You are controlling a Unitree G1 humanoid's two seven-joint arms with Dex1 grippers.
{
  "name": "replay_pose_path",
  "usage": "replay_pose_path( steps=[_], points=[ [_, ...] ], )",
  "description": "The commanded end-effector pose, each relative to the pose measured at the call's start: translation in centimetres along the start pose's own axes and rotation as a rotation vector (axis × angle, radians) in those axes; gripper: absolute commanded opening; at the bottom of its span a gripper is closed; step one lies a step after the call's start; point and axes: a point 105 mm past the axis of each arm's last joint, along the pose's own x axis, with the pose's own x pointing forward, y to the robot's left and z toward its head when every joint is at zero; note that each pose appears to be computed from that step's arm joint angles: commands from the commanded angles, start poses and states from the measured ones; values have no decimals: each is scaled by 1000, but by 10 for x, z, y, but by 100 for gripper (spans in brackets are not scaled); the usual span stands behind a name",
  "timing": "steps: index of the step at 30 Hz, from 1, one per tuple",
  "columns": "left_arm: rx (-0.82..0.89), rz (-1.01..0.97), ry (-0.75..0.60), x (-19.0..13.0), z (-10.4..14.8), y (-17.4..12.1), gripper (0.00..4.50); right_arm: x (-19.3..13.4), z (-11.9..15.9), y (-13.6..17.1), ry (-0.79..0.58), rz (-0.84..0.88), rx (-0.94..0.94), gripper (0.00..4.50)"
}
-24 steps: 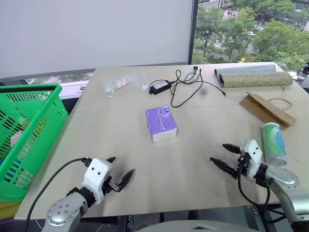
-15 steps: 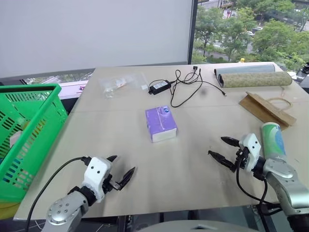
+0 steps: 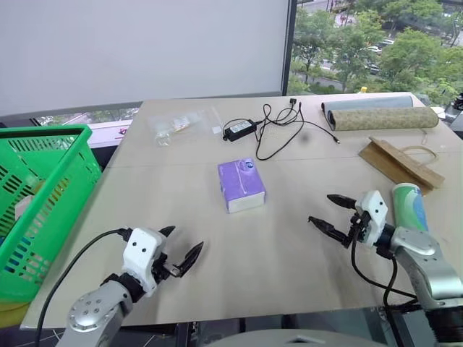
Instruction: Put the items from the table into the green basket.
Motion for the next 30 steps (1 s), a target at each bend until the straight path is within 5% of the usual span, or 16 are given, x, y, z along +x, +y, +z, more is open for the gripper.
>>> replay_pose_path(
  steps=[1, 9, 14, 18, 24, 30],
  points=[
    [-57, -6, -109, 0, 25, -3, 447, 5, 20, 2, -59, 55, -29, 448],
    [-280, 74, -225, 41, 68, -3, 447, 15, 60, 20, -113, 200, -54, 448],
    [-328, 72, -151, 97, 84, -9, 447, 24, 76, 35, -111, 263, -157, 448],
    [-365, 100, -67, 124, 82, -9, 447, 27, 82, 39, -115, 268, -186, 448],
    [-384, 133, 165, 145, 45, -15, 447, 27, 90, 32, -106, 209, -264, 448],
    [-402, 135, 197, 143, 36, -17, 180, 27, 93, 27, -105, 177, -270, 450]
  ],
)
